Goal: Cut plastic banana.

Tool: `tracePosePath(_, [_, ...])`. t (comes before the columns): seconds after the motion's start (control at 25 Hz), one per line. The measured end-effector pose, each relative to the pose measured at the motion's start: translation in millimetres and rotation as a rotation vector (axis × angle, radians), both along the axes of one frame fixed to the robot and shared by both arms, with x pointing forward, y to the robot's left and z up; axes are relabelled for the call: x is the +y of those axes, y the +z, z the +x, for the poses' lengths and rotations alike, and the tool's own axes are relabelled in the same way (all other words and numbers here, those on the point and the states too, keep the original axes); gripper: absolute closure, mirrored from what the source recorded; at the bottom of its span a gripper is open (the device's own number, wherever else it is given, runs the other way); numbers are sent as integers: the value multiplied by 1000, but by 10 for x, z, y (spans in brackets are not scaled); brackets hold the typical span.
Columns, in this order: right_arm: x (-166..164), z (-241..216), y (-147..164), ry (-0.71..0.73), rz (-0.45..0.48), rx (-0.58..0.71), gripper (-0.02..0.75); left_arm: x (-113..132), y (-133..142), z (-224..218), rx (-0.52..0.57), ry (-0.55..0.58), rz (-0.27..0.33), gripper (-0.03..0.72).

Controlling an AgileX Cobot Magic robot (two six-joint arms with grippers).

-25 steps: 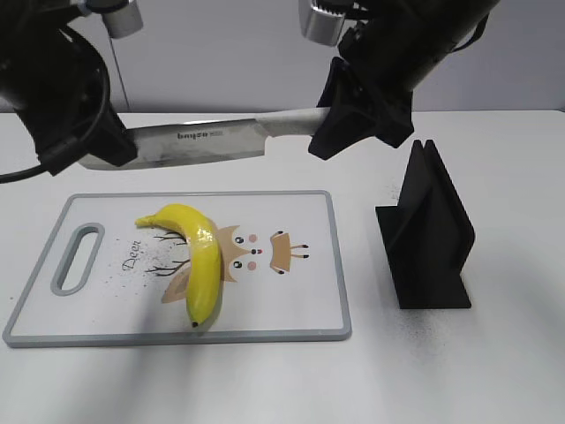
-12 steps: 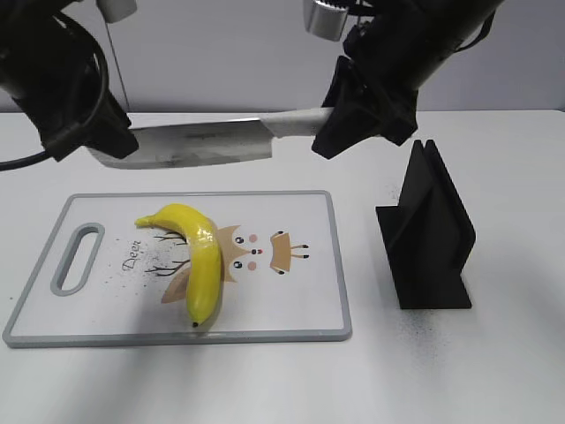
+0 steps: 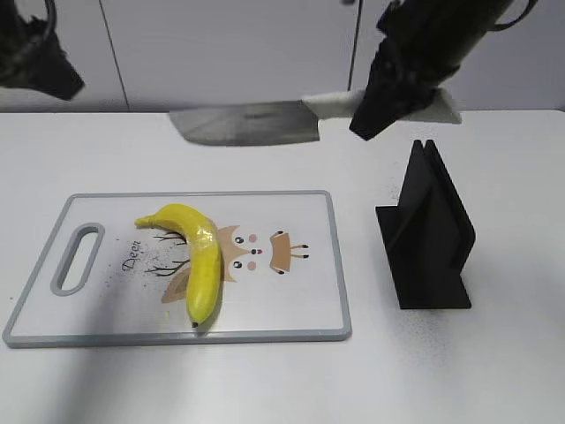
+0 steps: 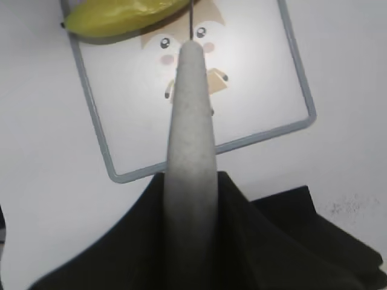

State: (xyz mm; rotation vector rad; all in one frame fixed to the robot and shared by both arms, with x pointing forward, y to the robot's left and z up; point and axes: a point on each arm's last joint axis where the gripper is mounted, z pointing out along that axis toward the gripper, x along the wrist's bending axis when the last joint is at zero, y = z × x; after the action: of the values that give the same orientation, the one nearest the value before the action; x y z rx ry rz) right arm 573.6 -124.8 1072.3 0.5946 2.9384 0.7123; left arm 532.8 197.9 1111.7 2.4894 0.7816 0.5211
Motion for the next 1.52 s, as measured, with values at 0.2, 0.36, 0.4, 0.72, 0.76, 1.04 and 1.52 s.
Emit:
tracePosePath(0.2, [-46, -64, 263, -193, 23, 63, 576, 389, 134, -13, 138, 391, 10, 42])
tracePosePath(0.36, [-80, -137, 336, -324, 44, 121, 576, 619, 96, -94, 269, 566, 8, 82])
tracePosePath(0.4, [-99, -181, 352, -347, 48, 131, 576, 663, 104, -129, 272, 590, 1, 87])
tracePosePath(0.72, [-391, -703, 392, -686, 165, 113, 576, 808, 141, -1000, 224, 623, -45, 95])
tracePosePath(0.76, [-429, -748, 368, -738, 181, 108, 576, 818, 123, -1114, 215, 623, -49, 95])
tracePosePath(1.04, [-664, -980, 237, -1015, 228, 68, 576, 900, 3, -1943, 50, 627, -137, 95])
tracePosePath(1.52, [-762, -1024, -74, -1189, 232, 76, 576, 1001, -474, -3001, -276, 604, -301, 97])
